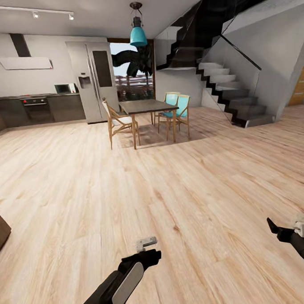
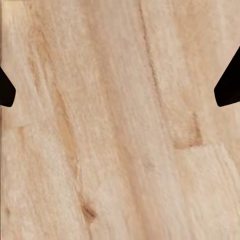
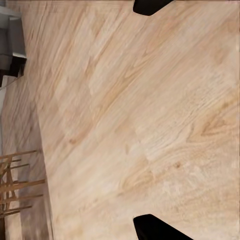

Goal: Place each of the two pumpkins and all three candles from the living room inside a cabinet in the living room (use any cabinet), then make sure every cabinet is closed, and position the cauldron so it is next to a table in the living room.

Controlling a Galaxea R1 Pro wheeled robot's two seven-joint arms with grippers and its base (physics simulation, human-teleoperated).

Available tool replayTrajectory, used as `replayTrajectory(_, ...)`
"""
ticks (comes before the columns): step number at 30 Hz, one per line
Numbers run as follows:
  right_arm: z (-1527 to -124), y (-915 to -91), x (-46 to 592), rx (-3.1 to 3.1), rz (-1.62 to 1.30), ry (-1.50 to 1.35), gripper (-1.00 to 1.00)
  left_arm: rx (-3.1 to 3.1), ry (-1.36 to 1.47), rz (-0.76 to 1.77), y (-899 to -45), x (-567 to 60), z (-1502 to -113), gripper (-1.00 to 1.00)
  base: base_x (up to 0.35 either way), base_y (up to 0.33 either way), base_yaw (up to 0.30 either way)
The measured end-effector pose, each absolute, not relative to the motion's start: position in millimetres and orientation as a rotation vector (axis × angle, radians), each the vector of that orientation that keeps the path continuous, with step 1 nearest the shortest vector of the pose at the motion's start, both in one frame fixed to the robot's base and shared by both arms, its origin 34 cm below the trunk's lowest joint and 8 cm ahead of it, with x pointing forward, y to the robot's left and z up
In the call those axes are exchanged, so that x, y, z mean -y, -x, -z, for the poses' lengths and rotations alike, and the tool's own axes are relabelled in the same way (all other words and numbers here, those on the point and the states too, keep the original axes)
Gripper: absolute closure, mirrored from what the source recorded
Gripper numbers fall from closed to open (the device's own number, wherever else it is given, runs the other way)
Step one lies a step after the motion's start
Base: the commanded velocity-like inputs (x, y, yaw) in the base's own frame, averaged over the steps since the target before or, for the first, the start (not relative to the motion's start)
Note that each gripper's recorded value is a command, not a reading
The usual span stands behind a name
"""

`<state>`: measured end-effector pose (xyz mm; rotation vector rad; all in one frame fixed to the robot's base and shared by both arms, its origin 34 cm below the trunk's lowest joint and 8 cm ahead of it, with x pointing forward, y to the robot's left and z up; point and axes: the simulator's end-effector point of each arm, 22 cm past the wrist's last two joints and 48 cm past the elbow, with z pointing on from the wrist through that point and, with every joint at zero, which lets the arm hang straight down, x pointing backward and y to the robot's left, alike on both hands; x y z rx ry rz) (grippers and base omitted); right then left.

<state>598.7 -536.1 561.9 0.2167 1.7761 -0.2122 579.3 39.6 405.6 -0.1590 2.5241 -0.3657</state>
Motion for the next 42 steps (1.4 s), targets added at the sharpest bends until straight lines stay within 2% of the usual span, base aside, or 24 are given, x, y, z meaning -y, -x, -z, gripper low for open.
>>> replayTrajectory(11,-528,-594,501,-2.002,0.182,-0.132,-1.0,-2.463,0.198,0.365,-590,-44,-417,-1.0,0.335,0.0,-0.229)
replayTrajectory(22,-515,-584,502,-2.085,0.168,-0.175,-1.0,-2.443,0.202,0.366,-593,-44,-425,-1.0,0.335,-0.013,-0.232)
replayTrajectory(29,-490,-565,529,-2.168,0.28,-0.295,-1.0,-2.423,0.201,0.367,-595,-43,-430,-1.0,0.335,-0.128,-0.232)
replayTrajectory(38,-462,-545,528,-2.307,0.275,-0.361,-1.0,-2.412,0.221,0.344,-599,-51,-435,-1.0,0.335,-0.156,-0.232)
replayTrajectory(42,-445,-554,515,-2.378,0.314,-0.327,-1.0,-2.383,0.322,0.335,-609,-82,-437,-1.0,0.334,-0.103,-0.232)
